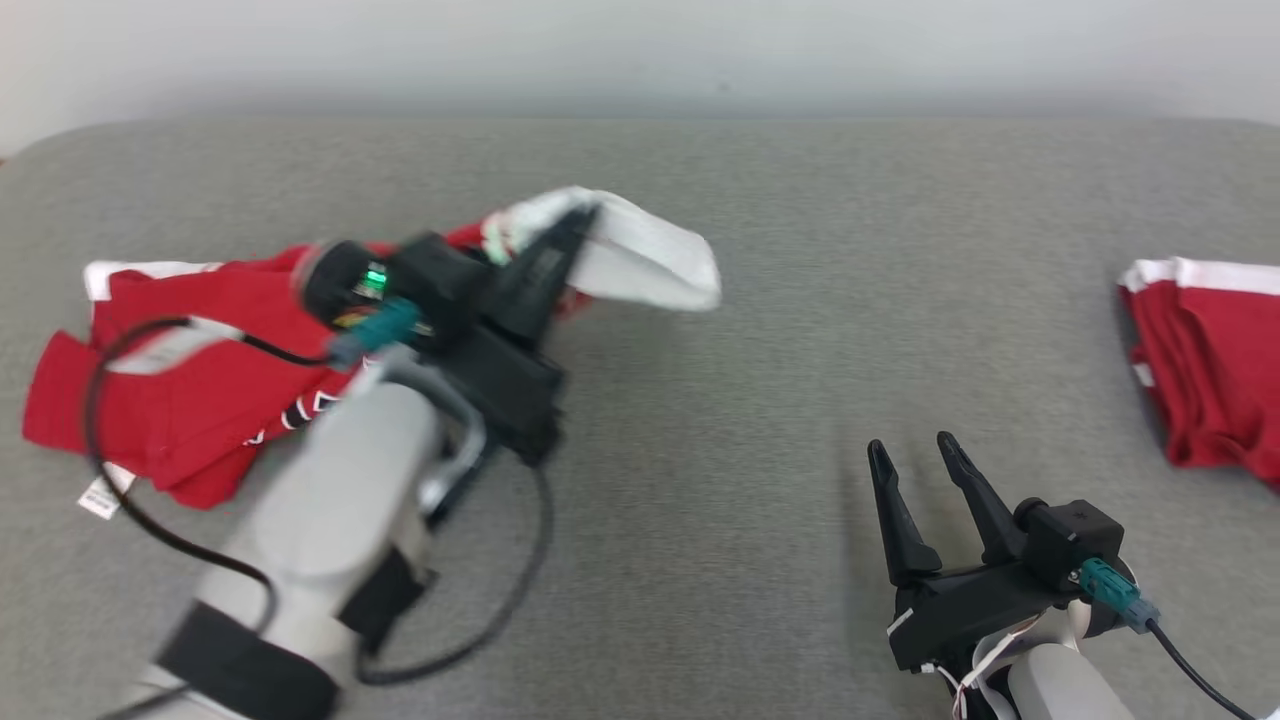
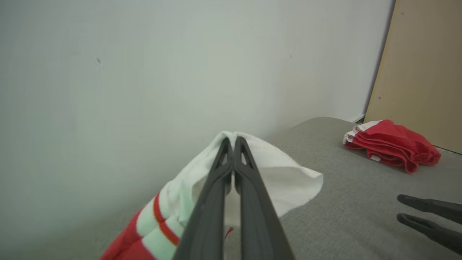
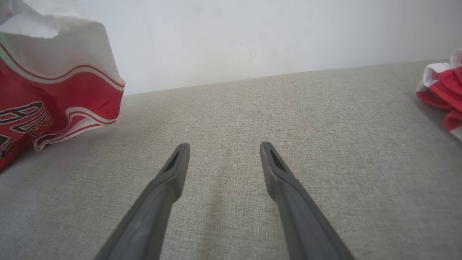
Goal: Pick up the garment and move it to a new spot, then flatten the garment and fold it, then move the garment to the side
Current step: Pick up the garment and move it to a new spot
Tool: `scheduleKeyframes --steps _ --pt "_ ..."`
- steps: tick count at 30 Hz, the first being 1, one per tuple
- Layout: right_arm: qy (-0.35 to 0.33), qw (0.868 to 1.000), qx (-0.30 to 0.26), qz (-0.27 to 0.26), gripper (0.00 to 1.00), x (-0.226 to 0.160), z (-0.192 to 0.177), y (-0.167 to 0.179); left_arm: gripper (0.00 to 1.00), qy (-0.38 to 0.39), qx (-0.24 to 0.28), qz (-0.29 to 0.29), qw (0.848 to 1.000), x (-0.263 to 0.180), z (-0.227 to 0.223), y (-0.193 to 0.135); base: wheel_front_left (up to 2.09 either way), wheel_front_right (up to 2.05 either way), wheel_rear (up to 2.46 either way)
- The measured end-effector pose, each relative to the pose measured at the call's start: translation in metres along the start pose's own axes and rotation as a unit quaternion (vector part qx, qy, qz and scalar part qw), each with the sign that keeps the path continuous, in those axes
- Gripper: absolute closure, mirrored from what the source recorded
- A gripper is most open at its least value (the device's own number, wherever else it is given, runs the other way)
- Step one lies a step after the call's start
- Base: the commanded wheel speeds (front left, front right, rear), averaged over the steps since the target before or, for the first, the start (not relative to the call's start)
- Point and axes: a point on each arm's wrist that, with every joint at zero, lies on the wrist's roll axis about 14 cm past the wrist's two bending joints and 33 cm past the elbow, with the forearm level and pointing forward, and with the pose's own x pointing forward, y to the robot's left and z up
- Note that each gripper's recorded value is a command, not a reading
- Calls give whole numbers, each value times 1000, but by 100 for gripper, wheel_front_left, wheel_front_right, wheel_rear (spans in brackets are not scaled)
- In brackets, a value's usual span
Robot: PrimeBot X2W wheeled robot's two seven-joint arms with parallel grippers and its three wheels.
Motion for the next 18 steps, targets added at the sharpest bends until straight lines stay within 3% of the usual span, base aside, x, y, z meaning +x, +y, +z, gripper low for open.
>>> scheduleKeyframes --steps 8,18 --pt "-5 999 4 -53 0 -22 4 -27 100 -37 -89 -79 992 27 8 -86 0 0 0" --pt "-9 993 6 -115 0 -54 9 -55 100 -70 -159 -223 959 27 31 -197 0 0 0"
